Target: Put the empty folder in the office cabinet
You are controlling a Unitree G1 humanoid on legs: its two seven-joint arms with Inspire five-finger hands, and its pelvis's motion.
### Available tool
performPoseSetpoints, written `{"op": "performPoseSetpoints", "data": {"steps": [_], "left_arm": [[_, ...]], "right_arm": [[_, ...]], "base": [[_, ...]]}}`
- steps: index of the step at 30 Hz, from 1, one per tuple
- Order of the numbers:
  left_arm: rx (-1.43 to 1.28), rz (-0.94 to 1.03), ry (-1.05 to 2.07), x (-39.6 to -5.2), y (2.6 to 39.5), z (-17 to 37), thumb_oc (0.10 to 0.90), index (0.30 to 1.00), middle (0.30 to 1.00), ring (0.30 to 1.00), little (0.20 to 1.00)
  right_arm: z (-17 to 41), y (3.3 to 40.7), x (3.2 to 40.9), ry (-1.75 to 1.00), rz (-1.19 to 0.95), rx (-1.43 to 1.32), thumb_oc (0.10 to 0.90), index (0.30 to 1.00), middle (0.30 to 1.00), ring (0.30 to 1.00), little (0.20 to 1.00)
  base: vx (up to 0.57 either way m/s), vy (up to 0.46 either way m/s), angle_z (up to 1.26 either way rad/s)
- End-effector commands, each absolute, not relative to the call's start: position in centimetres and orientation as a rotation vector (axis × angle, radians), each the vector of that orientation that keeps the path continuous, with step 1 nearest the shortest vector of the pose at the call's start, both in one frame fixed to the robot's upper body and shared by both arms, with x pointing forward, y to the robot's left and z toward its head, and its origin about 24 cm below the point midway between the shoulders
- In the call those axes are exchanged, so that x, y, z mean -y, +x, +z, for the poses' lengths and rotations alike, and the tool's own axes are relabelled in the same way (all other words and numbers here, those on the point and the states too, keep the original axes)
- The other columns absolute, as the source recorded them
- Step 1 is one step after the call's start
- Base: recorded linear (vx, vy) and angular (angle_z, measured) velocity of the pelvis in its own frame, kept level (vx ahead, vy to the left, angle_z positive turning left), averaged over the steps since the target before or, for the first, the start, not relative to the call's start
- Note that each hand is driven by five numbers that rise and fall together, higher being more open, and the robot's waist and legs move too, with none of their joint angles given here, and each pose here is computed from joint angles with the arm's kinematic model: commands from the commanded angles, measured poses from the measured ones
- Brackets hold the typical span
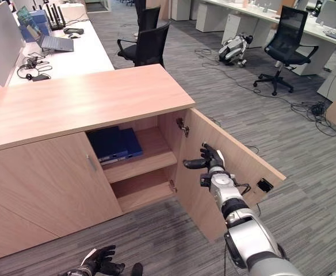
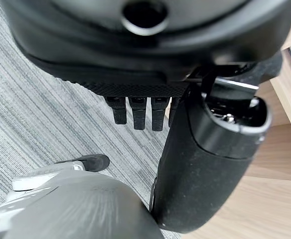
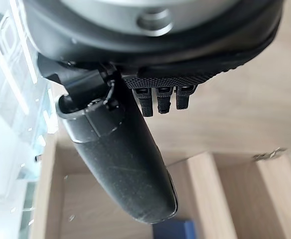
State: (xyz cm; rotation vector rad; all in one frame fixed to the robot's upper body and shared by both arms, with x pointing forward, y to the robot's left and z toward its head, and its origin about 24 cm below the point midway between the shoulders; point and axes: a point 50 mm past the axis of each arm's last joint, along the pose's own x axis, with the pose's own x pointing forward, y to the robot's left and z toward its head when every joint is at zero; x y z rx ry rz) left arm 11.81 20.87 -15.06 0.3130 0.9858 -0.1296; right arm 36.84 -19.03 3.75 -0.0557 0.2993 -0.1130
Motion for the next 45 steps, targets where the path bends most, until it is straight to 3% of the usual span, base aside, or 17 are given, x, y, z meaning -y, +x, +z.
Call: {"op": "performPoseSetpoints", "data": {"steps": [1,8,12,19,25,30,33,39,40,45], "left_arm": [[-1.017,-0.158,0.353,-20.7,11.3,-15.4,0.800,0.900,0.900,0.900,0.900],[-1.020,-0.138,0.339,-20.5,11.2,-15.5,0.800,0.900,0.900,0.900,0.900],[-1.027,-0.125,0.325,-20.3,10.9,-15.6,0.800,0.900,0.900,0.900,0.900],[-1.037,-0.140,0.326,-20.1,10.4,-15.8,0.800,0.900,0.900,0.900,0.900],[-1.032,-0.162,0.330,-20.1,10.2,-15.7,0.800,0.900,0.900,0.900,0.900],[-1.048,-0.181,0.333,-20.2,9.7,-15.8,0.800,0.900,0.900,0.900,0.900],[-1.055,-0.189,0.329,-20.1,9.5,-15.9,0.800,0.900,0.900,0.900,0.900],[-1.109,-0.177,0.323,-20.3,8.1,-16.3,0.800,0.900,0.900,0.900,0.900],[-1.118,-0.177,0.324,-20.4,7.8,-16.4,0.800,0.900,0.900,0.900,0.900],[-1.122,-0.162,0.317,-20.4,7.8,-16.4,0.800,0.900,0.900,0.900,0.900]], "right_arm": [[10.2,39.3,17.8,-0.020,-0.079,-0.032,0.800,0.900,0.900,0.900,0.900],[6.8,37.6,16.8,0.016,-0.038,-0.096,0.800,0.900,0.900,0.900,0.900],[-0.5,33.0,17.8,0.053,-0.064,-0.306,0.800,0.900,0.900,0.900,0.900],[-8.6,24.5,23.7,0.053,-0.295,-0.653,0.800,0.900,0.900,0.900,0.900],[-8.7,21.7,29.3,0.120,-0.543,-0.685,0.800,0.900,0.900,0.900,0.900],[-6.4,22.8,32.5,0.113,-0.634,-0.610,0.800,0.900,0.900,0.900,0.900],[-3.8,25.4,33.0,0.101,-0.621,-0.512,0.800,0.900,0.900,0.900,0.900],[-0.1,30.0,31.1,0.041,-0.496,-0.375,0.800,0.900,0.900,0.900,0.900],[1.4,31.9,29.2,0.014,-0.409,-0.310,0.800,0.900,0.900,0.900,0.900],[3.7,34.4,25.2,0.008,-0.259,-0.195,0.800,0.900,0.900,0.900,0.900]], "base": [[-0.02,0.036,-0.02],[-0.02,0.026,-0.06],[-0.01,0.014,-0.09],[-0.01,-0.007,-0.10],[-0.01,-0.012,-0.13],[-0.01,-0.011,-0.07],[-0.02,-0.010,-0.14],[-0.02,-0.005,-0.03],[0.00,0.000,0.00],[0.00,0.000,-0.01]]}}
